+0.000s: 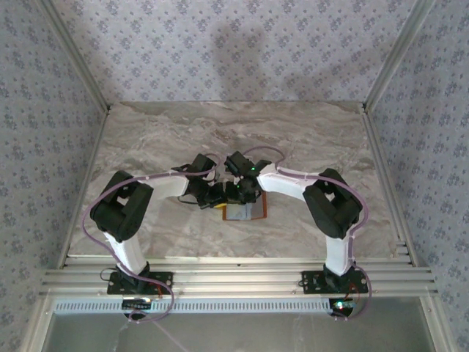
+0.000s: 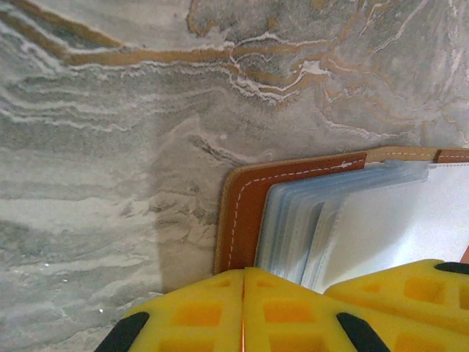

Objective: Take the credit cards out of the card holder

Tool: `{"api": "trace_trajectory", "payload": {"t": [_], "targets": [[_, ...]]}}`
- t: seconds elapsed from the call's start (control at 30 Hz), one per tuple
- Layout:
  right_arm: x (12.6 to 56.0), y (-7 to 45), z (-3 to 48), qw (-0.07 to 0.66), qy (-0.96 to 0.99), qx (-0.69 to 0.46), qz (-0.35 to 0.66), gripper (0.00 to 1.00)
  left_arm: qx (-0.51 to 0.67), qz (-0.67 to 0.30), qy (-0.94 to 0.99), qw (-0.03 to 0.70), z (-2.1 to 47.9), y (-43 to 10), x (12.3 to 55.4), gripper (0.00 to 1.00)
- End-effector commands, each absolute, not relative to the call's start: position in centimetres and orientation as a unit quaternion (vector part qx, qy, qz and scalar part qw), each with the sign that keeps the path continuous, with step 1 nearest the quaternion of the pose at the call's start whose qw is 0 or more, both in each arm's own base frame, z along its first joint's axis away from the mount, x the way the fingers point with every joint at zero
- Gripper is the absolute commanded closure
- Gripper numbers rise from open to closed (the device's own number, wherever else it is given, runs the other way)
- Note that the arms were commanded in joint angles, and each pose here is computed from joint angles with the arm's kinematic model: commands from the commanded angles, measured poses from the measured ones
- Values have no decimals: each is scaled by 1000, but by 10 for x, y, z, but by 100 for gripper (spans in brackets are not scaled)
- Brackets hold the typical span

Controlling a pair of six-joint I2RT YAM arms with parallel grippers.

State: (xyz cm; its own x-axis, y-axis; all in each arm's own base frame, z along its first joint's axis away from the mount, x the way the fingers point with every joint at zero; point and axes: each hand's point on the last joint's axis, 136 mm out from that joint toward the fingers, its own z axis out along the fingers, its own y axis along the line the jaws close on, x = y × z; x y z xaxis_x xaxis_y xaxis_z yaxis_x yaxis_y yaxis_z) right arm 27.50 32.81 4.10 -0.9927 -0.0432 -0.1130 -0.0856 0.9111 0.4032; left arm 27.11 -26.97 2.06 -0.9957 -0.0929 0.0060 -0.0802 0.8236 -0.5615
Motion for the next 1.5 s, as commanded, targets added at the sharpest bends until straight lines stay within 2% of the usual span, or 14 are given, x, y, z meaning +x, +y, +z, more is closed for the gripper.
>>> {"api": "trace_trajectory", "payload": {"t": [0.0, 0.13, 0.73, 1.03, 1.47], "targets": [[271, 318, 30, 37, 982, -25, 186, 88, -63, -238, 969, -24, 2, -245, 252, 92], [269, 309, 29, 38, 985, -27, 168, 86, -62, -238, 969, -25, 2, -246, 252, 91], [265, 276, 39, 66, 994, -55, 61, 62, -61, -234, 970, -26, 2, -244, 251, 91], [263, 260, 46, 71, 996, -60, 5, 57, -61, -233, 970, -26, 1, -243, 250, 91], [266, 237, 57, 82, 995, -50, -13, 56, -62, -232, 970, -27, 1, -243, 250, 91]]}}
